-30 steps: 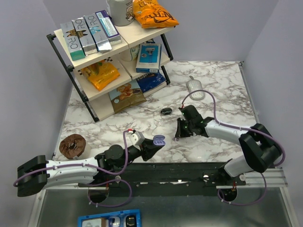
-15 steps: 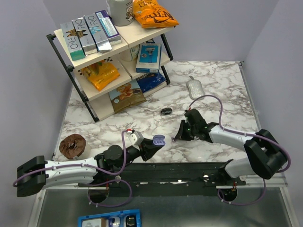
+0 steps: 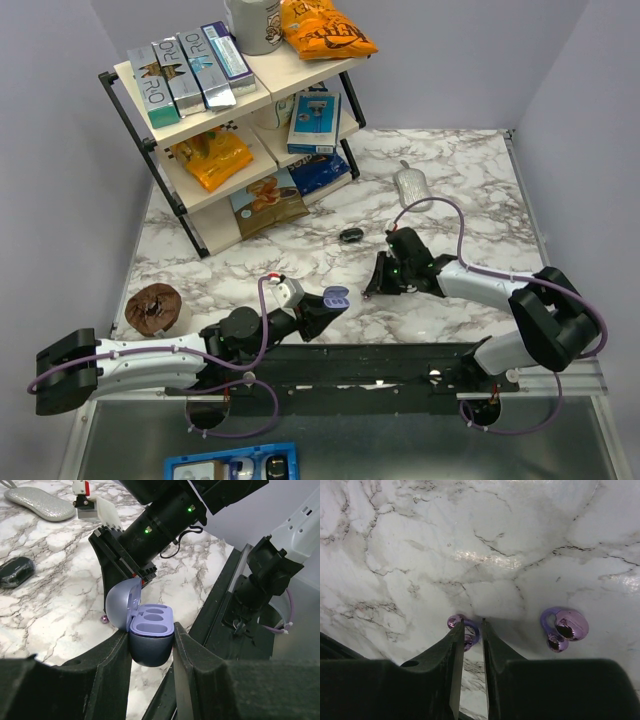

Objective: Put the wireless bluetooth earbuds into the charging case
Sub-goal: Pick up the earbud from the center of the board.

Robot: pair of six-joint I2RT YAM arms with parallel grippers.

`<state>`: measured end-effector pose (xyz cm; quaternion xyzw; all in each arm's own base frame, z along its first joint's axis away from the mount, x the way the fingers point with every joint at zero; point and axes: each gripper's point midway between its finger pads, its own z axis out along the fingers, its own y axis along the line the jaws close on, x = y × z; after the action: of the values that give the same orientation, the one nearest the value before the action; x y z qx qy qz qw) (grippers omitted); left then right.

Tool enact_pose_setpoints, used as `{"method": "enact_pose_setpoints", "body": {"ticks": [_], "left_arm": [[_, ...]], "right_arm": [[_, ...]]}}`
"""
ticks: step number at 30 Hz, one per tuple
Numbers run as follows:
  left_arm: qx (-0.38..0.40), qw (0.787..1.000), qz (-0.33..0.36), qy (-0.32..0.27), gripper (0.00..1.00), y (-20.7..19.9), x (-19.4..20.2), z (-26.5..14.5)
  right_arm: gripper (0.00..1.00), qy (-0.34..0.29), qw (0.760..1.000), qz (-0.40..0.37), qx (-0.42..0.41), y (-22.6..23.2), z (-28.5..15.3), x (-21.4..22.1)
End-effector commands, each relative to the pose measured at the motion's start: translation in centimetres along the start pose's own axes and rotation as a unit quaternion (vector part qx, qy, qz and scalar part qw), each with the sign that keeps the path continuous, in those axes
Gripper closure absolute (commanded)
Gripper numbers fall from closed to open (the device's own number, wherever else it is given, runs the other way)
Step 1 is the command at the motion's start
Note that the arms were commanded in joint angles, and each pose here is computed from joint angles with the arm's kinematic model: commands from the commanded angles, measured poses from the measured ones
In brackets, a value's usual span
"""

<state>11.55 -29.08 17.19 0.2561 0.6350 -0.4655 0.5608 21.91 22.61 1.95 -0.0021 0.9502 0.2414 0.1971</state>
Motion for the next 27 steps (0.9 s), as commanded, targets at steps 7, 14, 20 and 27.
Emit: {"method": "enact_pose_setpoints", "body": {"ticks": [7,14,20,27], "left_arm": [[-0.002,1.000,-0.003,-0.011,1.00,0.0,-0.4,0.0],[-0.002,1.000,-0.004,-0.011,1.00,0.0,-0.4,0.0],[-0.002,1.000,-0.004,-0.011,1.00,-0.1,-0.4,0.1],[-0.002,1.000,-0.006,-0.010,1.00,-0.1,-0.3,0.0]], "right_arm": [[0.69,0.032,0.999,-0.026,0.016,-1.0,0.2,1.4],[0.80,0.041,0.998,-0.035,0.022,-1.6,0.1,2.0],[0.85,0.045,0.998,-0.032,0.015,-1.4,0.2,2.4],[0.67,0.045,0.998,-0.042,0.010,-1.0,-0.1,2.3]]}}
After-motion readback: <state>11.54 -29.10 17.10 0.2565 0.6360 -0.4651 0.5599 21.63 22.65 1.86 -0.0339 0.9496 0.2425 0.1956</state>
